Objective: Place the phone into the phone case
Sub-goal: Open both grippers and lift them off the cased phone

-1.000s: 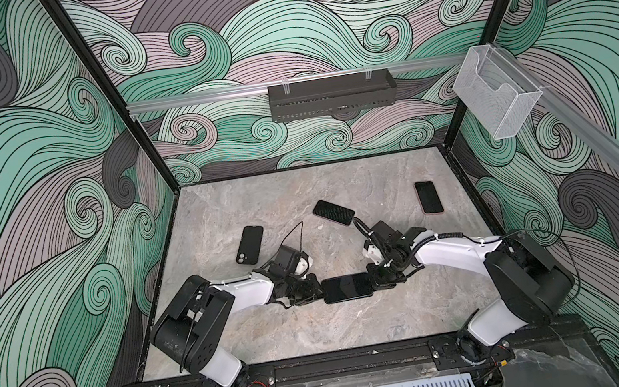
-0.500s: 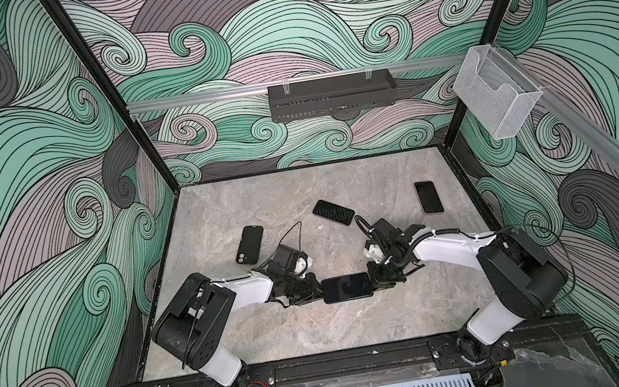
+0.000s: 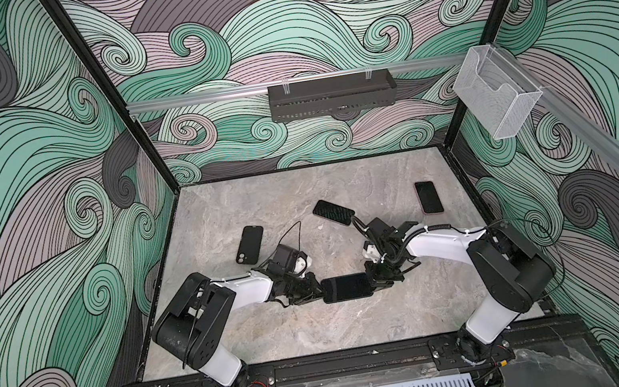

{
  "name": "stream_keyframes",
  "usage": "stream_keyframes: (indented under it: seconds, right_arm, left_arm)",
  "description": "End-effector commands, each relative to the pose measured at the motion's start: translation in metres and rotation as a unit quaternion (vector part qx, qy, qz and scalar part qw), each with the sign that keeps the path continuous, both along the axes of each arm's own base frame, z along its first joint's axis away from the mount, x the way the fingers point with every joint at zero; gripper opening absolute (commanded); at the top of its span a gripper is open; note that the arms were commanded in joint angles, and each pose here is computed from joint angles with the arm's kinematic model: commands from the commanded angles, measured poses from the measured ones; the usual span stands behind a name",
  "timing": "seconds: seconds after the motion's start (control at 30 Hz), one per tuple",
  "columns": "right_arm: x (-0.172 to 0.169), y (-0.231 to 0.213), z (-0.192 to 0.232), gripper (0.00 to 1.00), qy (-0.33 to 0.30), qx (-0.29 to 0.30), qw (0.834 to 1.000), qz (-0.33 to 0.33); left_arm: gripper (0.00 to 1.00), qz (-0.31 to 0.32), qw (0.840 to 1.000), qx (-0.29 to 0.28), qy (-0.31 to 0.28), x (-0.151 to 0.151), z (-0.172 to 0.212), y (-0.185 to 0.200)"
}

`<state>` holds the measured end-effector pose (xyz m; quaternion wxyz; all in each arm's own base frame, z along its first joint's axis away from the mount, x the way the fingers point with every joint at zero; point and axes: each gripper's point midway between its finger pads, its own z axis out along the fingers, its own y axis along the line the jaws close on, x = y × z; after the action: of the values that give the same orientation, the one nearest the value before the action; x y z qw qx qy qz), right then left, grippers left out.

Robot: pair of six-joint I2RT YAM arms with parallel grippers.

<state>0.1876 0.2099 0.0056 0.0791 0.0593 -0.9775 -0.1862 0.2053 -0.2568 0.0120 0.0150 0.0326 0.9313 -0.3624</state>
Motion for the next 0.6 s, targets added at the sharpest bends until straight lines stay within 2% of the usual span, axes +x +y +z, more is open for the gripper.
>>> stream_keyframes:
  seconds: [0.0,0.1,0.17,0.43,0.5,0.57]
  right_arm:
    - [-0.025,-0.019,-0.088,0.08,-0.019,-0.105,0.993,0.056]
    - [-0.02,-0.028,-0.068,0.09,-0.035,-0.13,0.989,0.067]
    - [-0.013,-0.025,-0.051,0.11,-0.051,-0.127,0.988,0.073]
    - [0.013,-0.004,0.019,0.22,-0.101,-0.045,0.99,0.084]
    - [0.019,-0.003,0.03,0.27,-0.114,-0.036,0.989,0.091]
    - [0.025,-0.004,0.034,0.29,-0.121,-0.032,0.988,0.092]
  left_arm:
    - [0.19,0.0,0.997,0.077,0.021,-0.016,-0.033,0.02]
    - [0.2,0.007,0.996,0.084,0.012,-0.013,-0.028,0.023]
    - [0.2,0.01,0.996,0.086,0.006,-0.01,-0.024,0.024]
    - [0.26,0.019,0.996,0.091,-0.014,-0.003,-0.011,0.026]
    - [0.26,0.024,0.995,0.093,-0.02,0.0,-0.009,0.027]
    - [0.26,0.034,0.994,0.1,-0.025,0.002,-0.008,0.031]
